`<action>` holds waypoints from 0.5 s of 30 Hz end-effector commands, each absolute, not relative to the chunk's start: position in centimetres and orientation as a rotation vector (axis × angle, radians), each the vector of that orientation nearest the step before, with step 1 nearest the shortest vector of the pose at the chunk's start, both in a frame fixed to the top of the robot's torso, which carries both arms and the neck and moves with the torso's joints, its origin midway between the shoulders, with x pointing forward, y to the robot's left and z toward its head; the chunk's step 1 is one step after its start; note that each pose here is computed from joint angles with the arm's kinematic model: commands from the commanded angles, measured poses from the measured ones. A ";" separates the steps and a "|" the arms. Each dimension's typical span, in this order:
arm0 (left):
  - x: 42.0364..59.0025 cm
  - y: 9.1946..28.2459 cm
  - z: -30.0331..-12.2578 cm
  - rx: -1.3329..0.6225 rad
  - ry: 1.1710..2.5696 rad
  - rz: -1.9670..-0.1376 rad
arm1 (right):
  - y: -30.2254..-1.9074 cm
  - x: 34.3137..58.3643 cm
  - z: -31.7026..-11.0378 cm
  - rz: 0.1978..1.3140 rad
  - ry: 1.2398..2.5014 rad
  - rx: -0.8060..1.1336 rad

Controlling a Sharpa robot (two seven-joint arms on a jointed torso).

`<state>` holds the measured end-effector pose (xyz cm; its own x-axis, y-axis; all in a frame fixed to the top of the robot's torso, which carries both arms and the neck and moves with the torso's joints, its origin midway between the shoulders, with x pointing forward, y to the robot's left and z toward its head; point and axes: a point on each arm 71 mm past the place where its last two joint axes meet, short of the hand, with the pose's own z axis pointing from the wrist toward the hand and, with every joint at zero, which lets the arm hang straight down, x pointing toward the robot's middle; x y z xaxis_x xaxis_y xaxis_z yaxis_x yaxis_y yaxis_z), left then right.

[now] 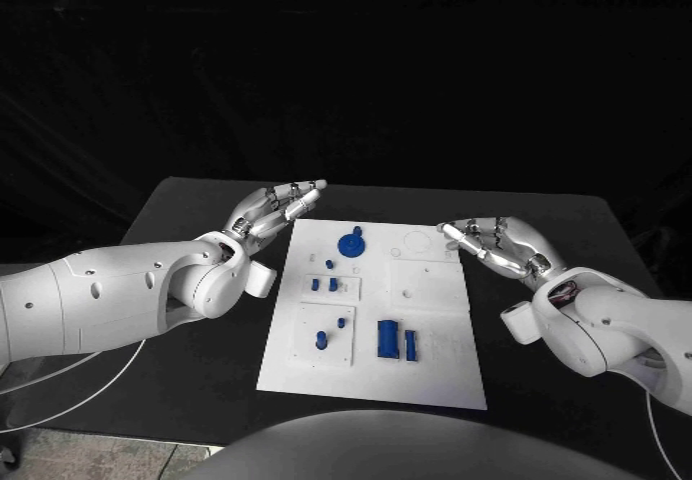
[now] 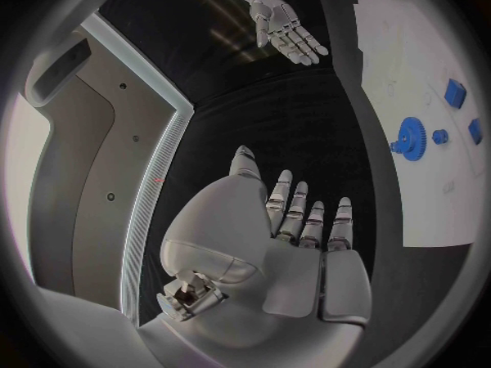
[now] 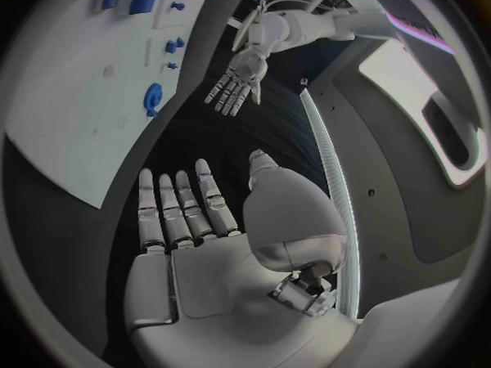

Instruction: Assemble the parts on the task board

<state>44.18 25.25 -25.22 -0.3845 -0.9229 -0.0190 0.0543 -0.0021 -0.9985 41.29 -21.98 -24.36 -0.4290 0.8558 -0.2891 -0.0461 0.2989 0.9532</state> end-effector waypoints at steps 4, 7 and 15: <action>44.5 24.2 -24.8 -0.871 1.387 -1.536 | -22.0 42.1 -24.9 1.575 1.612 0.938; 44.6 23.7 -25.0 -0.871 1.400 -1.543 | -22.1 42.2 -25.2 1.583 1.616 0.910; 44.9 22.9 -25.6 -0.893 1.439 -1.537 | -22.4 42.5 -26.3 1.499 1.649 0.901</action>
<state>44.88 22.79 -25.68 -0.4058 -0.9130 -0.0412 0.0999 0.0005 -0.9950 42.44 -22.34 -26.41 -0.4992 0.8649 -0.0528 0.0292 0.0777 0.9965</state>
